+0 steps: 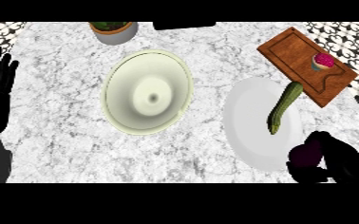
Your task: Pick the eggplant from the plate and place it in the bowl
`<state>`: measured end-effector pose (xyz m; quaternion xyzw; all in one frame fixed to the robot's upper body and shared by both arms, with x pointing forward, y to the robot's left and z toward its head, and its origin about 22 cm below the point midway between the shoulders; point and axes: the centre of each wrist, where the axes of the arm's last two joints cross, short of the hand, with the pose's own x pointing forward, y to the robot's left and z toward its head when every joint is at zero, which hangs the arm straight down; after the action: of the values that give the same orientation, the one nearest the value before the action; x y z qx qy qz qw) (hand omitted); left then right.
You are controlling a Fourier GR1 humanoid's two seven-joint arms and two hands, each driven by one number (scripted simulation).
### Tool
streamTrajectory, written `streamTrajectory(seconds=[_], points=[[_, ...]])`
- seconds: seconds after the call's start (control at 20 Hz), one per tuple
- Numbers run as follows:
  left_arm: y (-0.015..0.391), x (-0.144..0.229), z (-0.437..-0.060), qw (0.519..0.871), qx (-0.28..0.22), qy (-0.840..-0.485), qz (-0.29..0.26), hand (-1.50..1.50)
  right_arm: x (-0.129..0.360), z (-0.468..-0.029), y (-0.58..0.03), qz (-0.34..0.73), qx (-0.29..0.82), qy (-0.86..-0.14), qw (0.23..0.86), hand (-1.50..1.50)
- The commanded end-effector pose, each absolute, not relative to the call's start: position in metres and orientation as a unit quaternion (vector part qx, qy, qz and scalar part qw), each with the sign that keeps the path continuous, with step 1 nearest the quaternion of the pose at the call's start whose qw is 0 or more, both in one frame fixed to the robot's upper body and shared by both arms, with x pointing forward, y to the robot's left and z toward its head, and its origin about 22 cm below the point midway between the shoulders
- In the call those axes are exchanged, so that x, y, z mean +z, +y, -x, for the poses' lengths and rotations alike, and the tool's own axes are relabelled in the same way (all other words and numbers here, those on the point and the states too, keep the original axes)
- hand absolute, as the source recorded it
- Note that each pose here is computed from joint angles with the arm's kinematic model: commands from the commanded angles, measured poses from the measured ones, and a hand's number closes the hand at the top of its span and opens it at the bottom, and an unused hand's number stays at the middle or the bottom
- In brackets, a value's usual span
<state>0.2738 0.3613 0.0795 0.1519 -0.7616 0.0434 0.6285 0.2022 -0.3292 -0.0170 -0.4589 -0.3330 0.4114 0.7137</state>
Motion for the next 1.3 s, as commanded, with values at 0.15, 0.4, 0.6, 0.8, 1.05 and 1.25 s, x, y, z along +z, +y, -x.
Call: streamTrajectory(seconds=[0.15, 0.4, 0.6, 0.8, 1.05, 1.25], points=[[0.358, 0.075, -0.268, 0.628, 0.036, -0.763, -0.151, 0.00, 0.049, -0.133, -0.311, 0.571, 0.331, -0.324, 0.678, 1.50], [0.353, 0.077, -0.270, 0.629, 0.030, -0.765, -0.137, 0.00, 0.115, -0.093, -0.265, 0.549, 0.284, -0.425, 0.661, 1.50], [0.353, 0.090, -0.279, 0.624, 0.029, -0.771, -0.122, 0.00, 0.169, -0.066, -0.238, 0.573, 0.272, -0.475, 0.610, 1.50], [0.333, 0.075, -0.284, 0.624, 0.015, -0.774, -0.108, 0.00, 0.181, -0.076, -0.224, 0.540, 0.229, -0.553, 0.591, 1.50], [0.339, 0.088, -0.293, 0.622, 0.016, -0.774, -0.119, 0.00, 0.188, -0.088, -0.202, 0.481, 0.200, -0.609, 0.598, 1.50], [0.321, 0.088, -0.297, 0.620, 0.014, -0.778, -0.101, 0.00, 0.194, -0.106, -0.173, 0.451, 0.198, -0.618, 0.613, 1.50]])
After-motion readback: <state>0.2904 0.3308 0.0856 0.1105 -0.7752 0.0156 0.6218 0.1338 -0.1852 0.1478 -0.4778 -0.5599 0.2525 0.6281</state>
